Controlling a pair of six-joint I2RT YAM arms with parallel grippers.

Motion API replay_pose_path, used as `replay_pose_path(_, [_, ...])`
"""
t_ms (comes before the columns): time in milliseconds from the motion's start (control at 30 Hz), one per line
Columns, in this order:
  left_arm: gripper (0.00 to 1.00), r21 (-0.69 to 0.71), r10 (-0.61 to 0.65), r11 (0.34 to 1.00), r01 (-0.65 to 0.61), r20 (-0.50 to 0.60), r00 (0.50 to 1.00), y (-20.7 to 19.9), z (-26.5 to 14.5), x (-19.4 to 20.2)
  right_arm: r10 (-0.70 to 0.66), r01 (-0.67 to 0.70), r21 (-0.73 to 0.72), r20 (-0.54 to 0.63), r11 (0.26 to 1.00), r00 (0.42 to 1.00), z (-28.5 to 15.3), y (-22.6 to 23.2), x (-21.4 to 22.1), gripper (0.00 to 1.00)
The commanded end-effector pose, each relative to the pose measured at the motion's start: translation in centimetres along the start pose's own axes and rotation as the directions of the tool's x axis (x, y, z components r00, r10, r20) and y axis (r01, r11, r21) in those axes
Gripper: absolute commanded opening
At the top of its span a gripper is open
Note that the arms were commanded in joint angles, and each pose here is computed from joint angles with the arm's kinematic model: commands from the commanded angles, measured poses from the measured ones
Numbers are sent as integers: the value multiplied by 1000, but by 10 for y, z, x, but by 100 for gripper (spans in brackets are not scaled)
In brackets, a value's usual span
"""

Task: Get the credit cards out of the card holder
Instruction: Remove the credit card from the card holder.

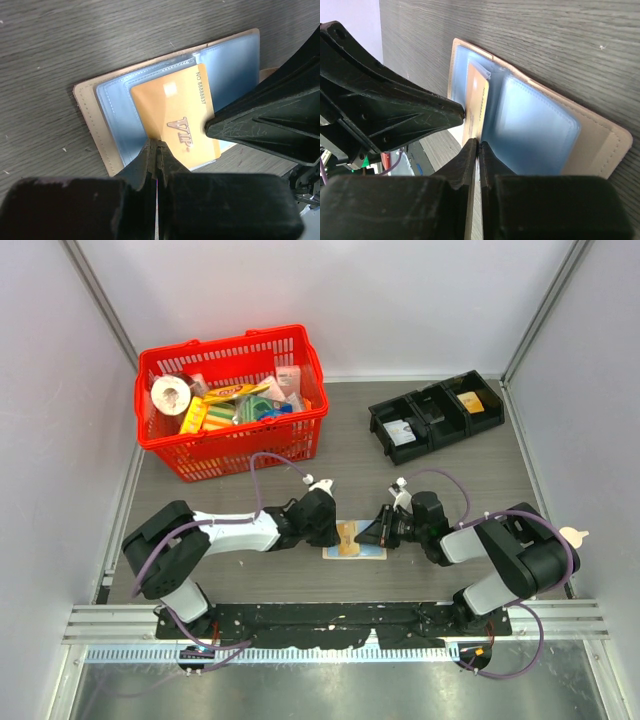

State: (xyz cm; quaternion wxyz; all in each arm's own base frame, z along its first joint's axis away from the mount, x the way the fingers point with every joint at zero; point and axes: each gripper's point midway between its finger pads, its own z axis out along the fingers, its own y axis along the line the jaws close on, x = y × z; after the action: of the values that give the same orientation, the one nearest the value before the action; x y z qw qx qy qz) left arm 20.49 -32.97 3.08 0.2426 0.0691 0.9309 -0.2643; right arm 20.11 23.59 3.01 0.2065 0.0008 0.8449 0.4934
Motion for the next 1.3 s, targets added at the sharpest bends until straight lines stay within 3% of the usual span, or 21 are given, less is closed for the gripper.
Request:
replay_pose_path(0, [0, -72, -6, 997, 7, 11, 1000, 16, 0, 2, -24, 26, -52, 42, 998, 999, 1, 12, -12, 12])
replay_pose_path(333, [0, -100, -2, 995, 0, -11, 1000, 24, 2, 9, -21, 28, -95, 66, 995, 998, -1, 23, -16, 16])
replay_pose_path(433, [0, -98, 0, 995, -1, -9, 1000, 24, 1, 9, -23, 30, -97, 73, 995, 997, -2, 24, -18, 15])
replay_pose_path(667, [0, -100, 0, 995, -2, -20, 1000, 25, 3, 11, -24, 33, -102, 87, 994, 996, -4, 24, -20, 1])
replay_pose_path(1033, [0, -104, 6, 995, -8, -26, 1000, 27, 3, 13, -12, 18, -60, 102, 998, 995, -20, 10, -24, 1])
replay_pose_path(1267, [0, -94, 5, 996, -5, -5, 1000, 24, -3, 8, -74, 72, 25, 110, 997, 991, -32, 3, -33, 1])
